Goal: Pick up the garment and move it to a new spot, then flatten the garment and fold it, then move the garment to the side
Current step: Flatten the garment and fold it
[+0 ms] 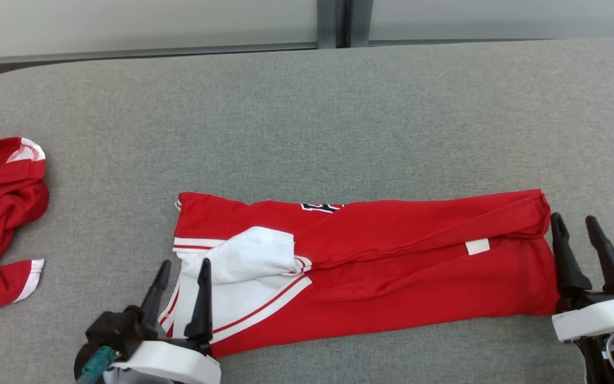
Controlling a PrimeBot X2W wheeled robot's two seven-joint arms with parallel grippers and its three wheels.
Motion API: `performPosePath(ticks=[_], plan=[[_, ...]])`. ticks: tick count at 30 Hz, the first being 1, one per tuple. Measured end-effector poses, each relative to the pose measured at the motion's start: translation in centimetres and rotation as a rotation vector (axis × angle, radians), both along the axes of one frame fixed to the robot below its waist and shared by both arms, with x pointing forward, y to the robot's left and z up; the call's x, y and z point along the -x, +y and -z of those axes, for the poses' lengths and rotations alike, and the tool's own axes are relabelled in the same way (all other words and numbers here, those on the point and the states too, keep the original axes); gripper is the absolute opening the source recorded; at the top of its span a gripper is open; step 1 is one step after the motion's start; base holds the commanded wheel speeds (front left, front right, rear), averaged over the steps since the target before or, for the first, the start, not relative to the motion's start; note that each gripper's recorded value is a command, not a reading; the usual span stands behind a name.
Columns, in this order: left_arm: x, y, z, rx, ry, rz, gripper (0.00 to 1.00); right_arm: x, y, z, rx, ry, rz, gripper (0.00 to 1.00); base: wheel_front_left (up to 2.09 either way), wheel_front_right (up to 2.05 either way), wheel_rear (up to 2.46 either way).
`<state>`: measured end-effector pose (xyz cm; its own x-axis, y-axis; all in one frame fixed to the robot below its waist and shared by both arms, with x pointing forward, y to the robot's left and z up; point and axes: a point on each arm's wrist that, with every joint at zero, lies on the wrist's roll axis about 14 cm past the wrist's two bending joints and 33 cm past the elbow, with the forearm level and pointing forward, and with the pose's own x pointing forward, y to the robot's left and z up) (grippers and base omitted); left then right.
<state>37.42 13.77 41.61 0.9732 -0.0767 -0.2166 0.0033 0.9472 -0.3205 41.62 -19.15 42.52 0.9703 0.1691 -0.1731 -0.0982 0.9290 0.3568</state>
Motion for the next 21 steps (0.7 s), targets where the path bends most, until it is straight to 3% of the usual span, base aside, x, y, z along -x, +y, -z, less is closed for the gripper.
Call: performPosePath(ticks=[8,14,21], plan=[[-1.4,2.3,-5.6,-0.075,-0.188,-0.045,1.00,0.4,1.2,-6.3,0.114,-0.193,-0.036,1.00,0.00,0.00,0.00],[-1.1,3.6,-8.2,-0.144,-0.267,-0.071,1.00,2.5,2.1,-7.2,0.176,-0.182,-0.054,1.00,0.00,0.00,0.00],[0.8,3.3,-6.9,-0.180,-0.217,-0.041,1.00,5.2,2.4,-6.5,0.183,-0.131,-0.043,1.00,0.00,0.00,0.00]])
